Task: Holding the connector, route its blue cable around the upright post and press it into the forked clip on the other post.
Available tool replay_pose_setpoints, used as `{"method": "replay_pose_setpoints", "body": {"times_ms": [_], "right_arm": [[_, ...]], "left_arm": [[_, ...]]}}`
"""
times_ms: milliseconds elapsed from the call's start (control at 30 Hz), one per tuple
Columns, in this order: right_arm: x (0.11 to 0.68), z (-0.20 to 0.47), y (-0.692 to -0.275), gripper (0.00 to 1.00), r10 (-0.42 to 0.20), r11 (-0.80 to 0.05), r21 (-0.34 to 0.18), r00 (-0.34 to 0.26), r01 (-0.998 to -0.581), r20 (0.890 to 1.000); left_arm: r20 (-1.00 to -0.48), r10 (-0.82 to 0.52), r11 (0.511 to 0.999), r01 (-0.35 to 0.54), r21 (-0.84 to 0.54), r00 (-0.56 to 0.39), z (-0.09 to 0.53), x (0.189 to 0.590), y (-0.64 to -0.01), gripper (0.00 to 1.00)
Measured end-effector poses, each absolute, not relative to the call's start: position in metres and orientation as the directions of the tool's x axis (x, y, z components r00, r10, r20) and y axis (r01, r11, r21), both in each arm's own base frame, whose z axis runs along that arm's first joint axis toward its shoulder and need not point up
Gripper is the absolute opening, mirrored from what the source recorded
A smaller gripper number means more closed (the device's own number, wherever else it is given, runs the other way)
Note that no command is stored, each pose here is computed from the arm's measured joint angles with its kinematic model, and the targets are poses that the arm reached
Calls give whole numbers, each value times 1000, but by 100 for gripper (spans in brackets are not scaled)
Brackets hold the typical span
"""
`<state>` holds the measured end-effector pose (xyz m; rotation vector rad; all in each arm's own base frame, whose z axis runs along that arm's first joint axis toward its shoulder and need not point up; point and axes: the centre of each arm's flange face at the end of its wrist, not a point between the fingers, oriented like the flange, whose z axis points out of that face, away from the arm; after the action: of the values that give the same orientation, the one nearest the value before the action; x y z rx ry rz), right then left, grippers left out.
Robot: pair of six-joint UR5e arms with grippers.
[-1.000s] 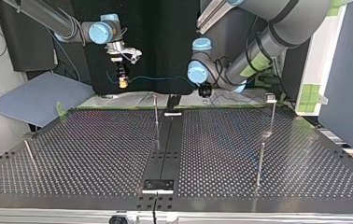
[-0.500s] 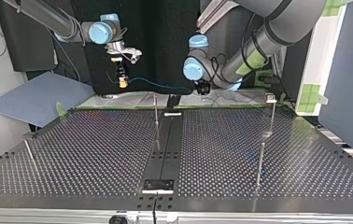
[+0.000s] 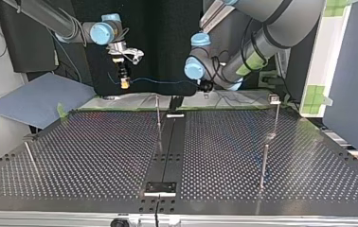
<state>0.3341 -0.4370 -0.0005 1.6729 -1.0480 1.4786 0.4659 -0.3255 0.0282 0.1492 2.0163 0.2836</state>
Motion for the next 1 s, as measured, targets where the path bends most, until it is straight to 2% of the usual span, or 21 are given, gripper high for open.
{"method": "replay_pose_setpoints", "body": {"times_ms": [300, 633, 1000], "right_arm": [[335, 0, -438, 0, -131, -459, -30, 35, -888, 991], [335, 0, -438, 0, -130, -459, -30, 34, -888, 991], [335, 0, -438, 0, -130, -459, -31, 33, -888, 991]], "left_arm": [[-856, 245, 956, -33, 291, -454, -5, 472, -328, 100], [-819, 275, 950, 13, 311, -504, -53, 464, -329, 100], [-872, 230, 973, 71, 222, -432, -56, 477, -352, 100]]}}
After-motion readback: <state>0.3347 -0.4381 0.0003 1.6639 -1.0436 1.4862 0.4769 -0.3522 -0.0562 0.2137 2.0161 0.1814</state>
